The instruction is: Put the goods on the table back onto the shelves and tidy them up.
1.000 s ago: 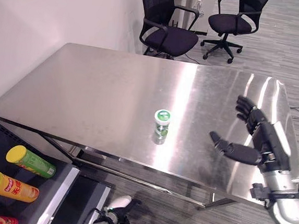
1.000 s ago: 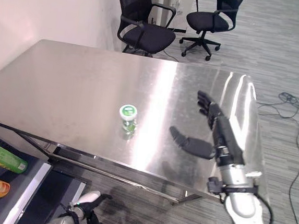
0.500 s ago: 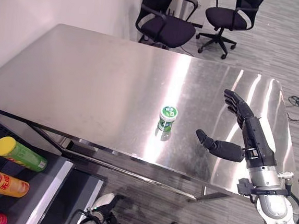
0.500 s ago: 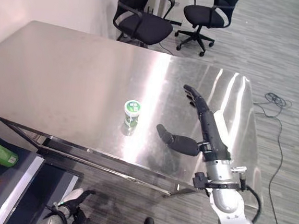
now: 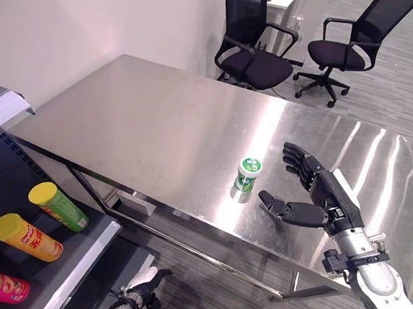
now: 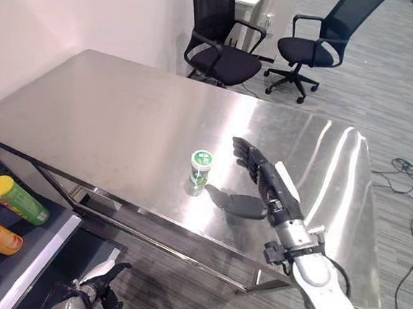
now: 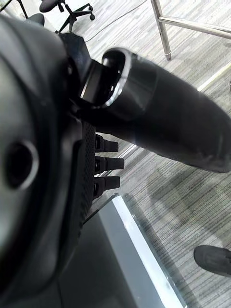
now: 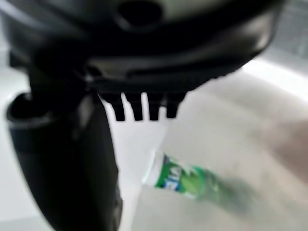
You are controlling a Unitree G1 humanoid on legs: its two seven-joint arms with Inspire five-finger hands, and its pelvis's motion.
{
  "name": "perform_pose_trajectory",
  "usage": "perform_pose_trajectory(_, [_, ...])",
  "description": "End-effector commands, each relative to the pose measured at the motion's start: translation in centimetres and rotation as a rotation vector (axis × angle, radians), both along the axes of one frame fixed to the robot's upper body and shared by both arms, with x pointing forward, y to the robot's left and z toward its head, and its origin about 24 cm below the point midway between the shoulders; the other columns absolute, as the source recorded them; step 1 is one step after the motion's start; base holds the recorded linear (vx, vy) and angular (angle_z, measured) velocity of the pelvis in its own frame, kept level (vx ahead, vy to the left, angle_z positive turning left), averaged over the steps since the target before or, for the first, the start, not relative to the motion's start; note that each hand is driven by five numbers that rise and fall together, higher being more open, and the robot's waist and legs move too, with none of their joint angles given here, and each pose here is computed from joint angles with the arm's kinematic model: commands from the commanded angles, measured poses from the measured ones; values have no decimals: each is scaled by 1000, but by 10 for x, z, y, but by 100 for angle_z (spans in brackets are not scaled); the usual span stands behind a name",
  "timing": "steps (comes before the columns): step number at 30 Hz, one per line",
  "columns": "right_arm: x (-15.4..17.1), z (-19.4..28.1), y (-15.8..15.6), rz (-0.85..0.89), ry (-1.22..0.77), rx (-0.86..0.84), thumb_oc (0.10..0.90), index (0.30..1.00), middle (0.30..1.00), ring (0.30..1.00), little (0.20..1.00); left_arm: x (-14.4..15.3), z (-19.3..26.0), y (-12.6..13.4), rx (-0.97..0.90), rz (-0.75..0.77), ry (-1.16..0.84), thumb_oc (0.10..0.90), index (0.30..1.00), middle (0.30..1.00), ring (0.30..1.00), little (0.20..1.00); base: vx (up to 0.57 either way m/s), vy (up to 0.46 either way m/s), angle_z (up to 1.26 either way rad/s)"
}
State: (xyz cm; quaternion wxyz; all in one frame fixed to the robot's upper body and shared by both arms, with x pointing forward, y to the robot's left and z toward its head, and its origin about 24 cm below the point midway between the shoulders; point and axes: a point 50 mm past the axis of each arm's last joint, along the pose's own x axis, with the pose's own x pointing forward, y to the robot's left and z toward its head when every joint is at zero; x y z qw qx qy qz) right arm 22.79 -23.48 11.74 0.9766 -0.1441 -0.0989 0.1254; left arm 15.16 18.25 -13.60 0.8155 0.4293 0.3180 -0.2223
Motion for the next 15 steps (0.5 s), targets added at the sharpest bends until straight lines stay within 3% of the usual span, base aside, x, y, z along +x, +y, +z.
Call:
perform_pose_trajectory(1, [10,52,10,73,-233,86,800,900,900,900,900,36,16,4,-3,10,-102,800,900,900,900,900,0,0,0])
perform_pose_trajectory(15, [31,48,11,100,-146,83,800,900,900,900,900,34,14,-3,-17,-15,-86,800,900,900,900,900,0,0,0])
